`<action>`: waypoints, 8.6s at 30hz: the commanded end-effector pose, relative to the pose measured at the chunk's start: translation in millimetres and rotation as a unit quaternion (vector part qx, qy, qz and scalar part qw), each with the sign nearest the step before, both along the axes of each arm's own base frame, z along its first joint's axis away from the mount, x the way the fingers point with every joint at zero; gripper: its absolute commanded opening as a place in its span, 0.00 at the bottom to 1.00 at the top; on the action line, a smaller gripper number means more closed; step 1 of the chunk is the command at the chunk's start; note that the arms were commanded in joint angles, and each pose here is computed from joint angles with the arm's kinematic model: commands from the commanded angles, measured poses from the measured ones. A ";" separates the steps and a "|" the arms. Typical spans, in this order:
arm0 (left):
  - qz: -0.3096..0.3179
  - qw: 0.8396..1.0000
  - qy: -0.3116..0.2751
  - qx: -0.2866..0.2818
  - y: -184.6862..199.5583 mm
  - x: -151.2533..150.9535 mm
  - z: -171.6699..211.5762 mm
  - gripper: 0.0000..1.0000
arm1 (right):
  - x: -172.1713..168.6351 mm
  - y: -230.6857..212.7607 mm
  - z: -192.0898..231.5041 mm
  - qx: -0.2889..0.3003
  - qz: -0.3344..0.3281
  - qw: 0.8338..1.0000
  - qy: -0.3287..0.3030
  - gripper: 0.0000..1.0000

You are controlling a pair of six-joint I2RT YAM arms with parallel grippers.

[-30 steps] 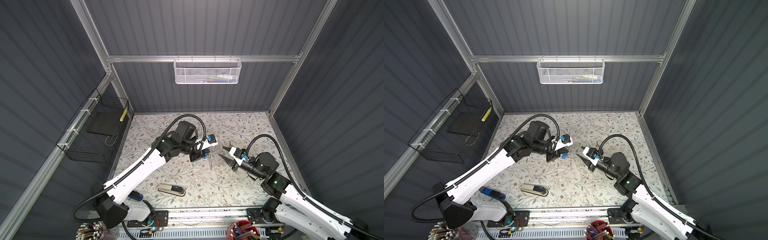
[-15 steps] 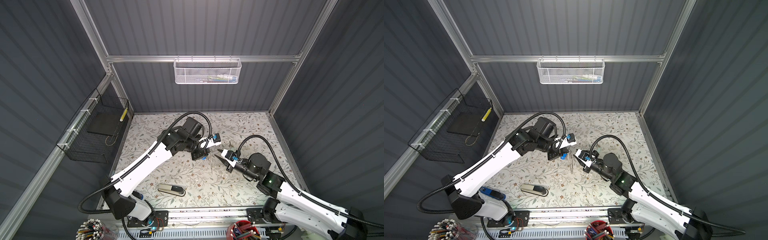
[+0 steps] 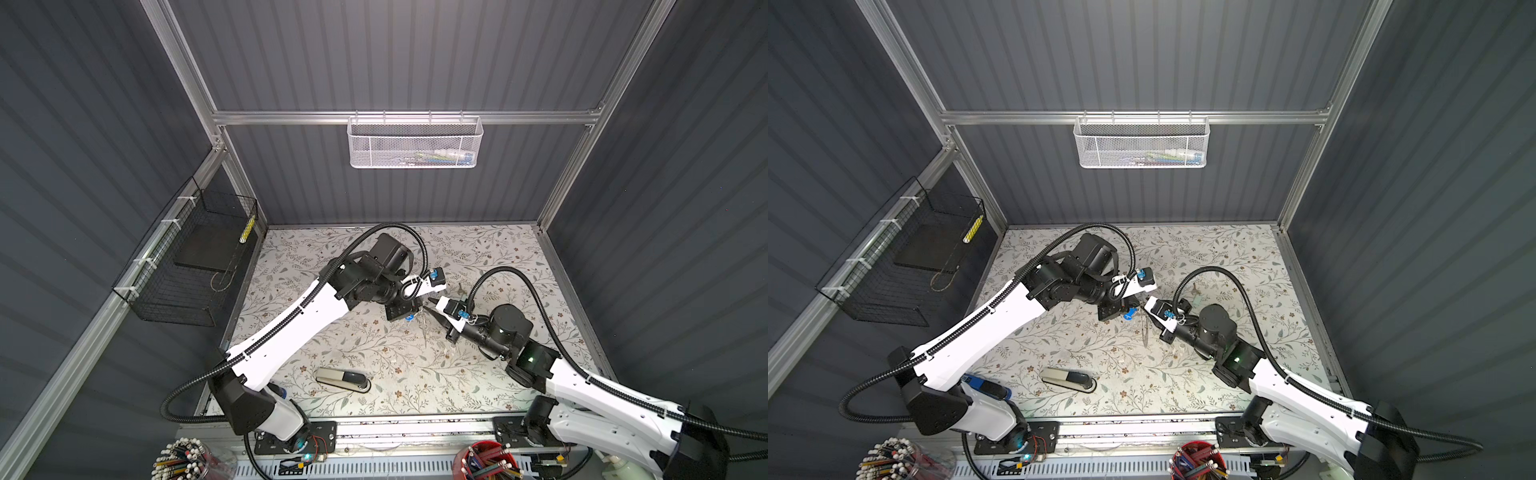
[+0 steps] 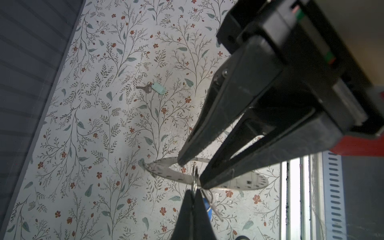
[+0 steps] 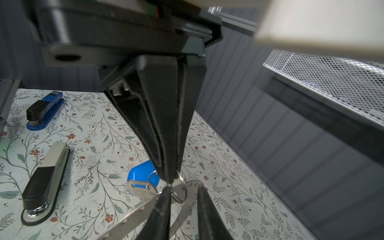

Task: Put the keys on the keyring

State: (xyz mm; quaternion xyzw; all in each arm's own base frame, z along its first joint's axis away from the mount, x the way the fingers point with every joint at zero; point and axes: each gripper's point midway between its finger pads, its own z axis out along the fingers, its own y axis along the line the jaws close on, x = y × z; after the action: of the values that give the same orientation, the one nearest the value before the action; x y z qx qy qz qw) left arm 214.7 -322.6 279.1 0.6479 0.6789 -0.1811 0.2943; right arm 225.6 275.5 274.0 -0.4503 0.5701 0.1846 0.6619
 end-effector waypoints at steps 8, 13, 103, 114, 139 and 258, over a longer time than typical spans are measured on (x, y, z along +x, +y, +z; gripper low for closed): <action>-0.010 1.000 -0.011 0.001 -3.3 -2.8 6.7 0.00 | 2.3 3.1 22.3 0.028 -0.002 1.000 -0.011 0.15; -0.029 0.999 -0.025 -0.009 -5.3 -7.9 11.3 0.00 | 6.5 4.7 14.2 0.014 -0.008 1.000 0.005 0.14; -0.011 0.980 -0.018 -0.198 12.1 -9.5 18.7 0.33 | -30.9 -6.5 45.7 0.164 0.106 0.980 -0.036 0.00; -0.023 0.965 -0.082 -0.247 23.4 -16.5 41.5 0.34 | -37.5 -3.5 46.3 0.170 0.133 0.976 -0.033 0.00; -0.069 0.963 -0.011 -0.259 7.2 -29.3 22.7 0.27 | -42.5 -1.9 47.2 0.170 0.151 0.973 -0.027 0.00; -0.010 0.985 -0.017 -0.173 -15.5 -34.2 -10.9 0.00 | -24.9 -11.4 50.4 0.141 0.071 0.987 -0.012 0.00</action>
State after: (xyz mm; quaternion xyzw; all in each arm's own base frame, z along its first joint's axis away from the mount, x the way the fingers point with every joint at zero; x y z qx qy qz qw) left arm 191.0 -331.2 267.7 0.5824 0.6440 -0.2586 0.4233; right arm 201.5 267.8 299.4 -0.4222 0.5296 0.2902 0.6761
